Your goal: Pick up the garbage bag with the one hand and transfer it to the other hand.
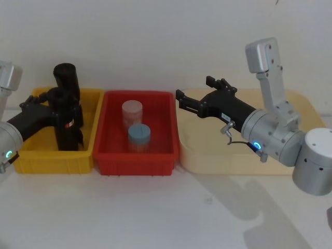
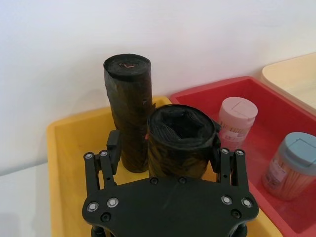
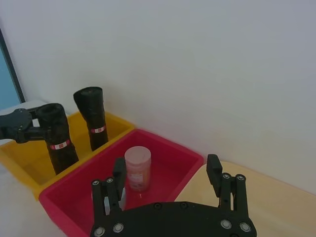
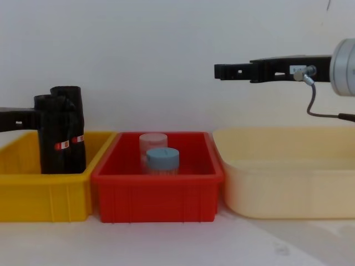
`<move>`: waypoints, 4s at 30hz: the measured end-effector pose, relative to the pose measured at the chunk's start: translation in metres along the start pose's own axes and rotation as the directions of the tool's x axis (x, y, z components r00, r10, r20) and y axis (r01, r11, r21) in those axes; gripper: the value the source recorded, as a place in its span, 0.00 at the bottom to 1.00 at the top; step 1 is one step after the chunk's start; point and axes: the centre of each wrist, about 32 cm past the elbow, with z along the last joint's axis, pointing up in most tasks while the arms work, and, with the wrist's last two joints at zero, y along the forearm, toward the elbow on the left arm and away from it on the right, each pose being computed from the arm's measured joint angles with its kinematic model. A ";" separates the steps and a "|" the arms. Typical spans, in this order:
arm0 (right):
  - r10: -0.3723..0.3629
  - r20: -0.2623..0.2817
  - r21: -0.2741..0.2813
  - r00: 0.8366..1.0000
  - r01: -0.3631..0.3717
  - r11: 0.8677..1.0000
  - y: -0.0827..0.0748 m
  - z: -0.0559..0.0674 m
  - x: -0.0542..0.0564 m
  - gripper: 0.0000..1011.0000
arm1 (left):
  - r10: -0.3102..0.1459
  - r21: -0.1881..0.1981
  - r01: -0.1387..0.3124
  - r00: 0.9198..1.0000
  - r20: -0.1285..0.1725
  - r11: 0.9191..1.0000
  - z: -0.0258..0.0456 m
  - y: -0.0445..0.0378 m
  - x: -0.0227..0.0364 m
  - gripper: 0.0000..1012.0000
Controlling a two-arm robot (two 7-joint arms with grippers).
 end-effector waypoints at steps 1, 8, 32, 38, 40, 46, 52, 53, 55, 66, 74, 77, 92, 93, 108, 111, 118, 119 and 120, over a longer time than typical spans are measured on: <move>-0.001 0.000 0.001 1.000 0.001 1.000 -0.001 0.000 0.001 0.99 | 0.001 0.001 -0.001 1.000 0.002 1.000 0.0001 -0.0008 0.0002 0.99; 0.006 0.001 0.009 1.000 -0.006 1.000 -0.005 -0.001 0.002 0.99 | 0.002 0.006 -0.002 1.000 0.017 1.000 0.0018 -0.0065 0.0007 0.94; 0.157 -0.076 -0.077 0.985 -0.163 0.984 0.016 -0.002 -0.011 0.99 | 0.002 0.012 -0.003 0.999 0.034 1.000 0.0039 -0.0130 0.0015 0.44; 0.185 -0.105 -0.114 0.977 -0.197 0.974 0.031 -0.005 -0.015 0.99 | 0.002 0.013 -0.003 0.999 0.035 1.000 0.0041 -0.0134 0.0016 0.40; 0.191 -0.111 -0.121 0.975 -0.204 0.971 0.035 -0.006 -0.016 0.99 | 0.002 0.013 -0.003 0.999 0.035 1.000 0.0042 -0.0136 0.0016 0.39; 0.213 -0.131 -0.151 0.968 -0.232 0.961 0.050 -0.011 -0.021 0.99 | 0.002 0.013 -0.003 0.999 0.036 1.000 0.0042 -0.0138 0.0015 0.35; 0.220 -0.127 -0.169 0.967 -0.240 0.956 0.058 -0.014 -0.024 0.99 | 0.002 0.014 -0.003 0.999 0.036 1.000 0.0042 -0.0139 0.0015 0.34; 0.221 -0.125 -0.171 0.967 -0.240 0.956 0.059 -0.014 -0.024 0.99 | 0.002 0.014 -0.003 0.999 0.036 1.000 0.0042 -0.0140 0.0015 0.34; 0.224 -0.114 -0.177 0.968 -0.242 0.954 0.063 -0.015 -0.026 0.99 | 0.003 0.014 -0.003 0.999 0.036 1.000 0.0042 -0.0140 0.0016 0.34; 0.227 -0.075 -0.211 0.971 -0.238 0.948 0.077 -0.024 -0.032 0.99 | 0.003 0.013 -0.003 0.999 0.036 1.000 0.0044 -0.0141 0.0017 0.34; 0.214 -0.044 -0.231 0.976 -0.218 0.948 0.083 -0.029 -0.034 0.99 | 0.003 0.013 -0.003 0.999 0.036 1.000 0.0044 -0.0141 0.0017 0.34; 0.207 -0.036 -0.239 0.978 -0.210 0.948 0.085 -0.031 -0.033 0.99 | 0.003 0.013 -0.003 0.999 0.036 1.000 0.0044 -0.0141 0.0017 0.34; 0.200 -0.029 -0.279 0.979 -0.201 0.939 0.092 -0.042 -0.028 0.99 | 0.003 0.013 -0.003 0.999 0.036 1.000 0.0044 -0.0141 0.0017 0.34; 0.201 -0.030 -0.281 0.979 -0.201 0.939 0.092 -0.043 -0.028 0.99 | 0.003 0.013 -0.003 0.999 0.036 1.000 0.0044 -0.0141 0.0017 0.34; 0.201 -0.028 -0.291 0.979 -0.200 0.935 0.095 -0.050 -0.028 0.90 | 0.003 0.013 -0.003 0.999 0.036 1.000 0.0044 -0.0141 0.0017 0.34; 0.201 -0.028 -0.292 0.979 -0.200 0.935 0.095 -0.050 -0.028 0.82 | 0.003 0.013 -0.003 0.999 0.036 1.000 0.0044 -0.0141 0.0017 0.34; 0.201 -0.027 -0.292 0.979 -0.200 0.935 0.096 -0.051 -0.027 0.65 | 0.003 0.013 -0.003 0.999 0.036 1.000 0.0044 -0.0140 0.0017 0.34; 0.201 -0.027 -0.292 0.979 -0.200 0.935 0.096 -0.051 -0.027 0.65 | 0.003 0.013 -0.003 0.999 0.036 1.000 0.0044 -0.0140 0.0017 0.34; 0.201 -0.027 -0.292 0.979 -0.200 0.935 0.096 -0.051 -0.027 0.65 | 0.003 0.013 -0.003 0.999 0.036 1.000 0.0044 -0.0140 0.0017 0.34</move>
